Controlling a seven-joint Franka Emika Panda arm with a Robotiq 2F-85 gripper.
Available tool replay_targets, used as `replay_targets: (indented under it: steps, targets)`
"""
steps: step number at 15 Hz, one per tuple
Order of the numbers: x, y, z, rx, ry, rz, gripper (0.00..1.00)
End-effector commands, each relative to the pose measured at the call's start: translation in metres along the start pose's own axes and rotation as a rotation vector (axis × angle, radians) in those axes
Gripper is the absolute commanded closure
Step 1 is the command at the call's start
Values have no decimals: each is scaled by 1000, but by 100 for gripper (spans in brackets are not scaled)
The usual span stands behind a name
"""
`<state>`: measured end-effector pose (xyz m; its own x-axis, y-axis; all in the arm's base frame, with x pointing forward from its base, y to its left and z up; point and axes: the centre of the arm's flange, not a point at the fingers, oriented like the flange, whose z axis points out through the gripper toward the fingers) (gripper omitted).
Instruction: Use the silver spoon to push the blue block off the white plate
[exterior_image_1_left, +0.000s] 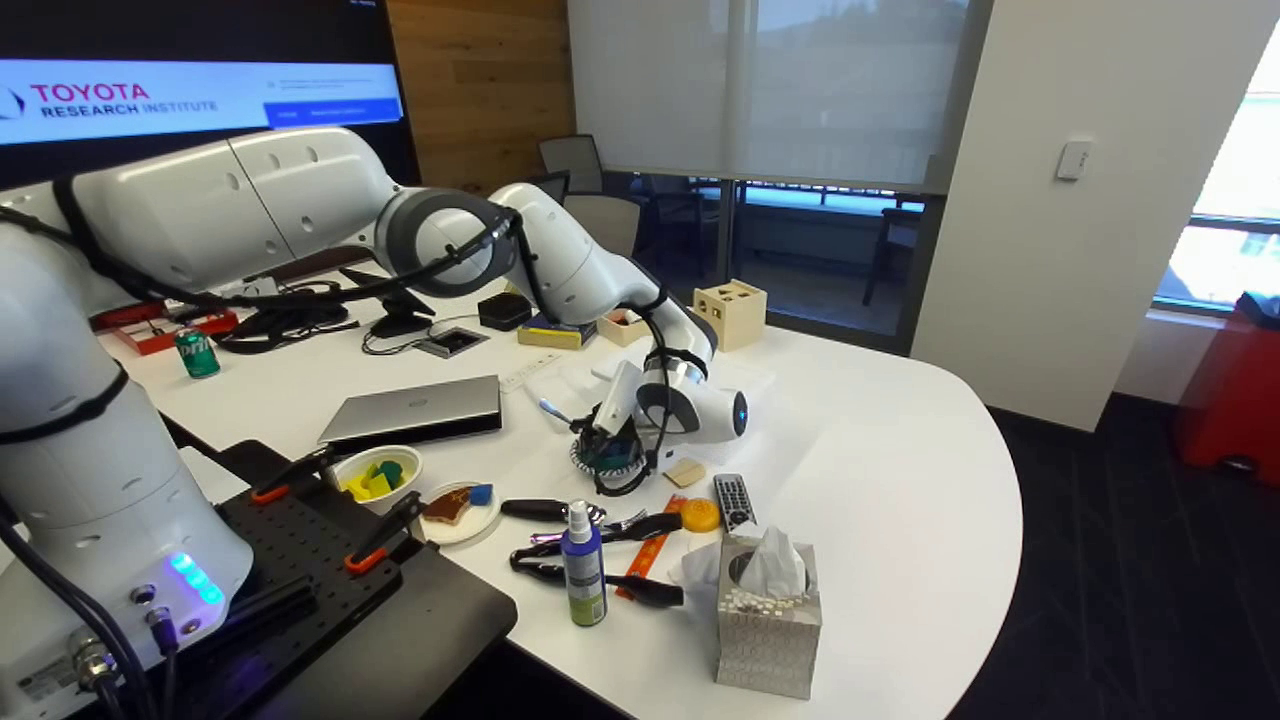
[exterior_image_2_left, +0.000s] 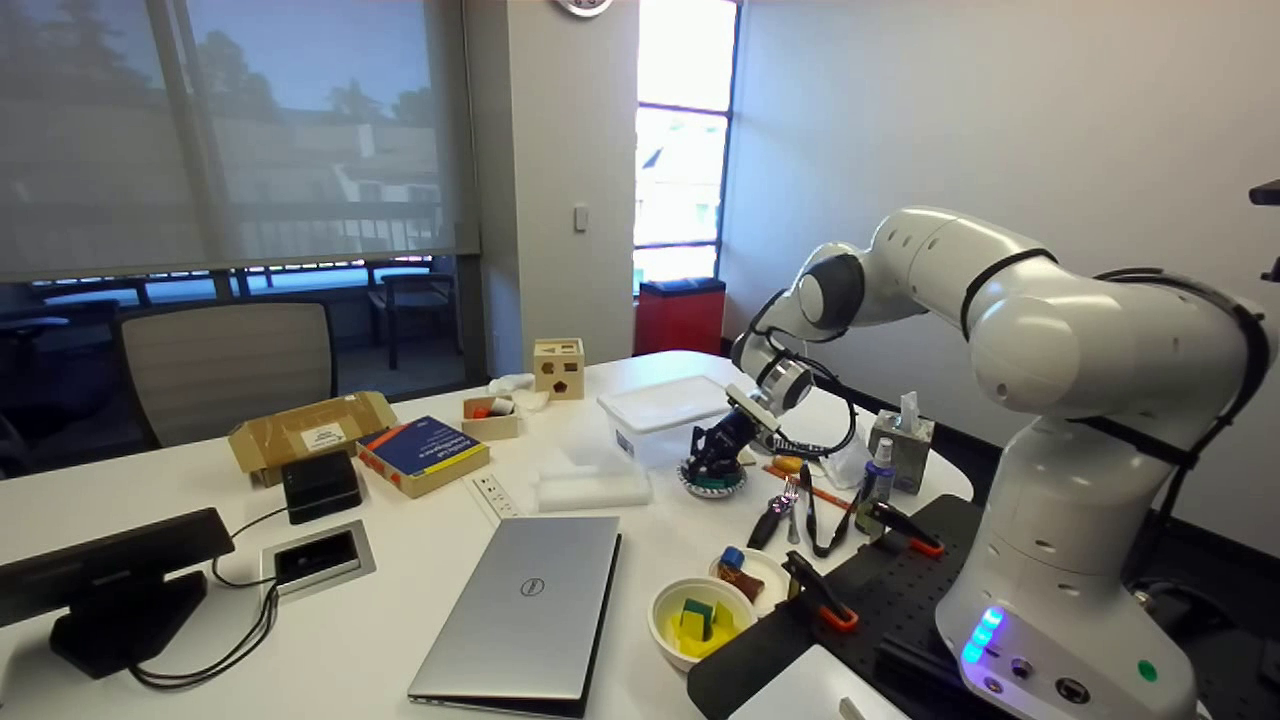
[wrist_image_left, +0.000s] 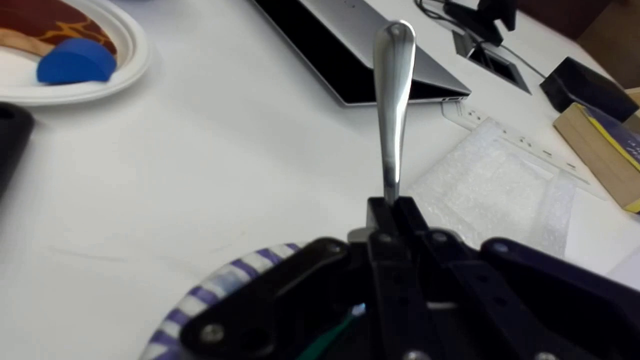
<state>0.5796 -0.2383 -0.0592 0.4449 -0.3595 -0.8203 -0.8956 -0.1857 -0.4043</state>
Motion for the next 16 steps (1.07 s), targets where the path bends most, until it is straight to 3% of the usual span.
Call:
replay_targets:
  steps: [1,5,10,13,16]
  targets:
    - [-12,-28,-3,-175,92,19,98]
    - [-23,-47,1,-343,144,22,98]
    - [-43,-70,0,-460,240,-37,98]
    - [-54,-84,-4,-491,298,-76,98]
    - [-60,-91,-8,-468,292,-118,98]
